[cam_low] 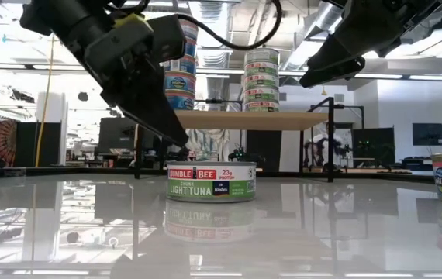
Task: Stack canned seafood by type on shelf
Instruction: Stack the green tuna can on top of the other green tuna cans on the shelf
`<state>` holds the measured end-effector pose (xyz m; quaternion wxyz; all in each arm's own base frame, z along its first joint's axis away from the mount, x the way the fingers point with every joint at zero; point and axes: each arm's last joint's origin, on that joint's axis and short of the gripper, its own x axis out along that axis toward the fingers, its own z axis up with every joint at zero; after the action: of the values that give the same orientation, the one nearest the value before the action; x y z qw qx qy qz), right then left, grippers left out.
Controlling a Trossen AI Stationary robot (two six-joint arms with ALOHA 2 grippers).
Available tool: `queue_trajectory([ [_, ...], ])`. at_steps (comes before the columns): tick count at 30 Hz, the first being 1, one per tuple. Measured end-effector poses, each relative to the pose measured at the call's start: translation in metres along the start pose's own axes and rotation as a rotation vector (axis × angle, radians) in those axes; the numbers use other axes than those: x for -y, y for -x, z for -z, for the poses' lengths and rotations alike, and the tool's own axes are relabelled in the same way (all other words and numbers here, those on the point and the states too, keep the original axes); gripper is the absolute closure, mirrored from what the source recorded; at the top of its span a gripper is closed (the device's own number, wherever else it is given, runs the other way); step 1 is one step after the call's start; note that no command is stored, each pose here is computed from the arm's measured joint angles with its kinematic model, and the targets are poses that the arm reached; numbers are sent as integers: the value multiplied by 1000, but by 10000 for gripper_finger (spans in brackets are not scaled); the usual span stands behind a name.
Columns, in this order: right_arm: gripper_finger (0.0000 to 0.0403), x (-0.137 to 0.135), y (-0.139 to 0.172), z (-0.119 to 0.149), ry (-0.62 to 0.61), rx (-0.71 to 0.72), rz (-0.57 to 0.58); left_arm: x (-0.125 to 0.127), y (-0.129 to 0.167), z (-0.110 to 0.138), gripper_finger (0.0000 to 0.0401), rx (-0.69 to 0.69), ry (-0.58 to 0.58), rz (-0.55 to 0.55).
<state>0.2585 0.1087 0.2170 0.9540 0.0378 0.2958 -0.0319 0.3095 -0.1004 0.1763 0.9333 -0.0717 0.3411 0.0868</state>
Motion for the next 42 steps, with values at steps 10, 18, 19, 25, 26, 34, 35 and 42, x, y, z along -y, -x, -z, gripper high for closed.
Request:
queue_trajectory([
  [10,171,0,0,-1,3,8,-3,2,0,0,399,-21,24,54],
  [18,171,-1,0,-2,6,23,-8,2,0,0,400,-17,55,50],
  [19,171,-1,0,-2,6,23,-8,3,-4,2,400,-22,65,50],
  [25,171,-1,0,-3,5,26,-11,7,-25,12,395,-51,137,29],
  [26,171,-2,0,-2,5,27,-13,7,-25,12,390,-56,141,16],
  [34,171,-9,3,-1,9,35,-38,3,-27,12,364,-97,131,-13],
  [35,171,-10,4,-1,4,37,-45,2,-27,13,363,-99,132,-16],
  [42,170,-22,-23,9,45,39,-79,0,-28,16,363,-105,118,-39],
])
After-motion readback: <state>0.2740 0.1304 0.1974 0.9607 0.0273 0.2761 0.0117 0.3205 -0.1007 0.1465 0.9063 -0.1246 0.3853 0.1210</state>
